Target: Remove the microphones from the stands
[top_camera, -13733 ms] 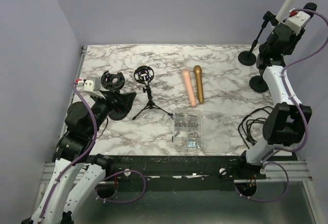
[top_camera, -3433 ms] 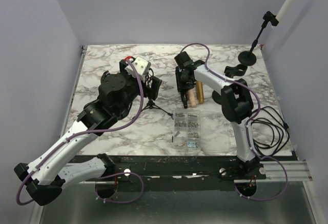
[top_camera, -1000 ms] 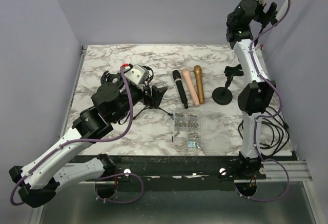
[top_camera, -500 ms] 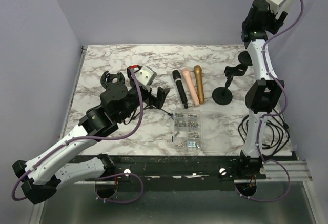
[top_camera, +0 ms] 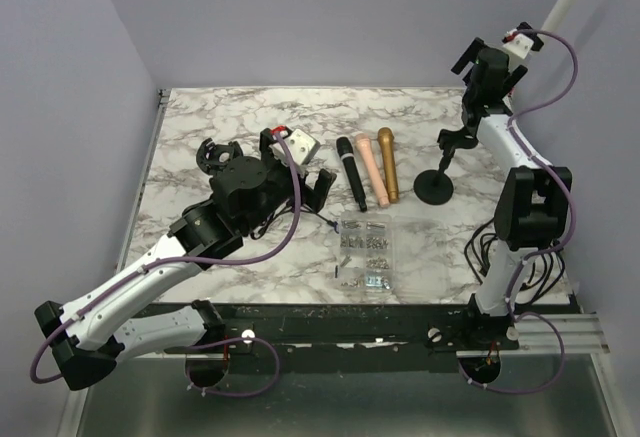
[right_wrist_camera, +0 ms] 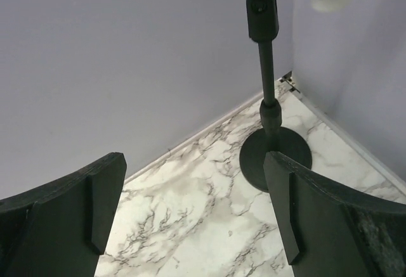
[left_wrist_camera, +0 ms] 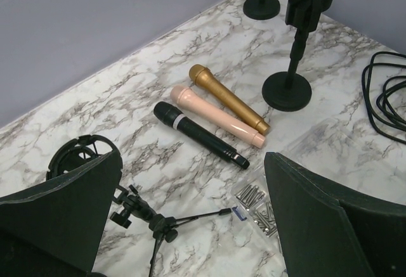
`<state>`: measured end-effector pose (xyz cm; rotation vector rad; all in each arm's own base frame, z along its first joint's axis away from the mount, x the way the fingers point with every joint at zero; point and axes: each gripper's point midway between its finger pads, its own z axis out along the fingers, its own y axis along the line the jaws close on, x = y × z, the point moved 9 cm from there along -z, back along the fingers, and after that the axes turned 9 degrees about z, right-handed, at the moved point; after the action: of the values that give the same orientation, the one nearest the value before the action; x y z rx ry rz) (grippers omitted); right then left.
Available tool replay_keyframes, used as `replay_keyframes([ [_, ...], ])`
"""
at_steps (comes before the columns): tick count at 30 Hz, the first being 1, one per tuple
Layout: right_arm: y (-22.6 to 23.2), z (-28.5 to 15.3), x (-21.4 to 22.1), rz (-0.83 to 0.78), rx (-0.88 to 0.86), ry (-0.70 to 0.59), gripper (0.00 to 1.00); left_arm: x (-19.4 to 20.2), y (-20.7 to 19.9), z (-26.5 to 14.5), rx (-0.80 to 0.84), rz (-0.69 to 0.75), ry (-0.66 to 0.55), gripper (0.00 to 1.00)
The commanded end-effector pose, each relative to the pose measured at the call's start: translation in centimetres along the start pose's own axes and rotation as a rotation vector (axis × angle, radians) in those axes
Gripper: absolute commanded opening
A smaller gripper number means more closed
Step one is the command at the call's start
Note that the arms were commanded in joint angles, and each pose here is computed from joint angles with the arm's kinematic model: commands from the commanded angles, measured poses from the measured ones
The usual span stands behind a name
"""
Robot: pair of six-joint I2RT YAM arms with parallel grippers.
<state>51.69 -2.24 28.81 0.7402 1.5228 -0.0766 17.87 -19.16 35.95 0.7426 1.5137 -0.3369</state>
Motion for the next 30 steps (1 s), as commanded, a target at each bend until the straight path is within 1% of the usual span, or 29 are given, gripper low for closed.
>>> replay_keyframes([
  [1,0.7,-0.6,-0.5,0.140,-0.166,-0.137,1.00,0.0,0.0,0.3,-0.013,0.010,0.009,0.98],
  [6,-0.9,-0.8,0.6,0.214,-0.134,-0.199,1.00,0.3,-0.3,0.8,-0.001,0.006,0.025,0.98],
  [7,-2.2,-0.4,0.2,0.250,-0.114,-0.227,1.00,0.5,-0.4,1.0,0.001,0.007,0.033,0.98],
  [10,-4.6,-0.3,0.6,0.338,-0.054,-0.261,1.00,0.7,-0.6,1.3,0.010,0.008,0.043,0.98],
  [14,-6.7,0.9,1.0,0.392,-0.024,-0.249,1.00,1.0,-0.8,1.7,0.021,0.010,0.052,0.98],
  [16,-6.6,1.1,0.7,0.367,-0.026,-0.235,0.99,1.2,-0.9,1.9,0.026,0.011,0.062,0.98],
  [19,-5.1,1.6,-0.1,0.294,-0.111,-0.191,0.95,1.3,-1.0,2.1,0.034,0.013,0.068,0.98],
  [22,-4.1,2.2,-0.6,0.267,-0.124,-0.147,0.95,1.3,-1.2,2.3,0.048,0.013,0.070,0.98],
  [23,-3.8,2.3,-0.7,0.259,-0.137,-0.137,0.95,1.3,-1.3,2.3,0.049,-0.013,0.072,0.98],
  [27,-2.3,1.4,-1.8,0.274,-0.245,-0.123,0.97,1.3,-1.3,2.3,0.052,-0.016,0.071,0.98],
  [30,-2.0,0.7,-2.6,0.326,-0.271,-0.129,0.99,1.3,-1.4,2.3,0.055,-0.019,0.071,0.98],
])
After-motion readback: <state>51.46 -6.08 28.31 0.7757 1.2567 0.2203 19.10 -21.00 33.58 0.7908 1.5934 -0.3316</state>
